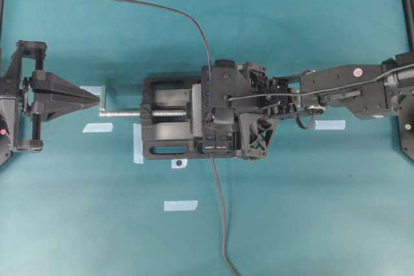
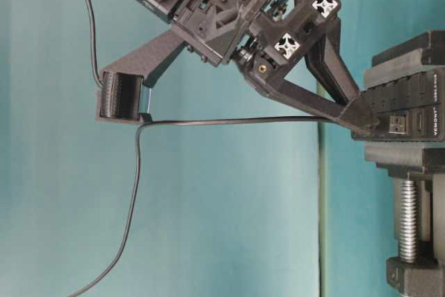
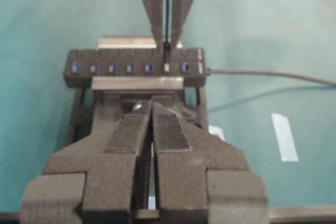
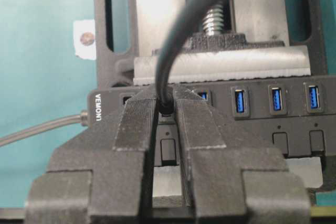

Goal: Insert the USB into the second port from the front of the fixed hub.
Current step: 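Align the plug with the second port from the front, then push the plug with the right gripper into the port, then open the right gripper to release the inserted plug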

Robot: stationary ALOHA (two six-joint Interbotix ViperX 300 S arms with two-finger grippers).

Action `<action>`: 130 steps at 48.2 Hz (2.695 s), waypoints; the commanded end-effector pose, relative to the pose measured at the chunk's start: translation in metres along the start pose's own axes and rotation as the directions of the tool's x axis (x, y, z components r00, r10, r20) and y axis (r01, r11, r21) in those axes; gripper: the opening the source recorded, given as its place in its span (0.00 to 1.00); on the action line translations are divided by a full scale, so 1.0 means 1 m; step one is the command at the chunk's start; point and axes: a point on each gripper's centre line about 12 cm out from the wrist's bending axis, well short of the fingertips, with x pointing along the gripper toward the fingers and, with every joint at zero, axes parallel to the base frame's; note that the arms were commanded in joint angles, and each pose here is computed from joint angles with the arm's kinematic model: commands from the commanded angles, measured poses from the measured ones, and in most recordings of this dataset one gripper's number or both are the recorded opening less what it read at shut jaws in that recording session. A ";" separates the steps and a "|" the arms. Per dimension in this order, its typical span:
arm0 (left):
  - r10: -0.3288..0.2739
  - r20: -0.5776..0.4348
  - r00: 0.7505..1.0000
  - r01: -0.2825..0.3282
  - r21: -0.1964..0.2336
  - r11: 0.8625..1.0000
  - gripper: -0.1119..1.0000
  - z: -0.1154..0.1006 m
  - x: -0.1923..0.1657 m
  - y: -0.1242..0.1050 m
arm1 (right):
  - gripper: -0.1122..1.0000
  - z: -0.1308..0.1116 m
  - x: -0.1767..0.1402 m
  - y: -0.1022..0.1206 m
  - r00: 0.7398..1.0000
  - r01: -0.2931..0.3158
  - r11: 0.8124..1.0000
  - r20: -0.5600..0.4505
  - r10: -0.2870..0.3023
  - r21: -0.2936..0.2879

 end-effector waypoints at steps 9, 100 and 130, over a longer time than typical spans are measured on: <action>0.002 0.020 1.000 -0.002 0.001 1.000 0.10 0.006 0.001 0.000 | 0.17 0.008 -0.006 0.001 1.000 -0.002 1.000 0.020 0.002 -0.004; 0.002 0.018 1.000 -0.002 0.001 1.000 0.10 0.006 0.001 0.000 | 0.17 -0.005 0.014 0.009 0.995 -0.008 1.000 -0.102 0.005 -0.028; 0.002 0.014 1.000 -0.002 0.001 1.000 0.10 0.004 0.001 0.000 | 0.17 -0.013 0.015 0.009 0.988 -0.005 1.000 -0.153 0.001 -0.029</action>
